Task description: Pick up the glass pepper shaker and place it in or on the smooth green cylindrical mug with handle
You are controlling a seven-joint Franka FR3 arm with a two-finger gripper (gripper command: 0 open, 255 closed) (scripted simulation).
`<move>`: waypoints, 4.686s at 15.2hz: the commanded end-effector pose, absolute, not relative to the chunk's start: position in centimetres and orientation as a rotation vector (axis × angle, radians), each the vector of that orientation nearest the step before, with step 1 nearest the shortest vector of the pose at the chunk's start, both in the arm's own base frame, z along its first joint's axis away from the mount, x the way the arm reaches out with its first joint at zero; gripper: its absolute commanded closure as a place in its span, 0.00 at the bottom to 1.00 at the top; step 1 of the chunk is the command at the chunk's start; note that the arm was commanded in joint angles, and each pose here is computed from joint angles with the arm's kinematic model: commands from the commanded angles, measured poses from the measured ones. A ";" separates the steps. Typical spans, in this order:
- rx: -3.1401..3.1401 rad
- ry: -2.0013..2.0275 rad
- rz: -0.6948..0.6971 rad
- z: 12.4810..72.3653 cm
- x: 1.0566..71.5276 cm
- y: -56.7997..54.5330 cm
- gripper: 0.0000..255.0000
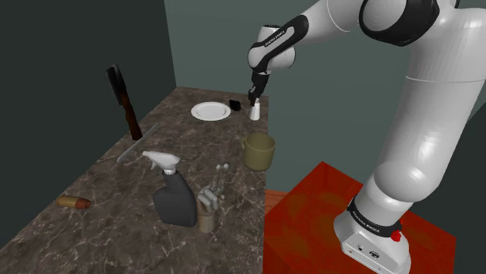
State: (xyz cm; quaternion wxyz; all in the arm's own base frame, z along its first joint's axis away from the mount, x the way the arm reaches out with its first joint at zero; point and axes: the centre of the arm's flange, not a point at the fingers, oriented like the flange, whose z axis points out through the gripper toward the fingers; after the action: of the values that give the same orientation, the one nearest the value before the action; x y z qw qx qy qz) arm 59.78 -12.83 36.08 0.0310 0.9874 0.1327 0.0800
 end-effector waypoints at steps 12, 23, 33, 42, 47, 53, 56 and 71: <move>3.042 0.409 0.246 39.8 59.8 -12.8 1.00; 3.042 0.409 0.246 45.6 59.8 -12.8 1.00; 3.042 0.409 0.246 50.8 59.8 -12.8 1.00; 3.042 0.409 0.246 53.9 56.2 -9.0 1.00; 3.042 0.409 0.246 54.6 51.8 -4.2 1.00; 3.042 0.409 0.246 55.6 46.4 1.6 1.00; 3.042 0.409 0.246 56.0 43.8 4.5 1.00; 3.042 0.409 0.246 52.8 38.0 10.7 1.00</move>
State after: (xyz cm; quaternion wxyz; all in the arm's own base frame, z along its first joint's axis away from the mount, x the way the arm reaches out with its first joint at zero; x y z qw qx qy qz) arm 37.93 10.73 53.39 0.0310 0.9875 0.1326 0.0795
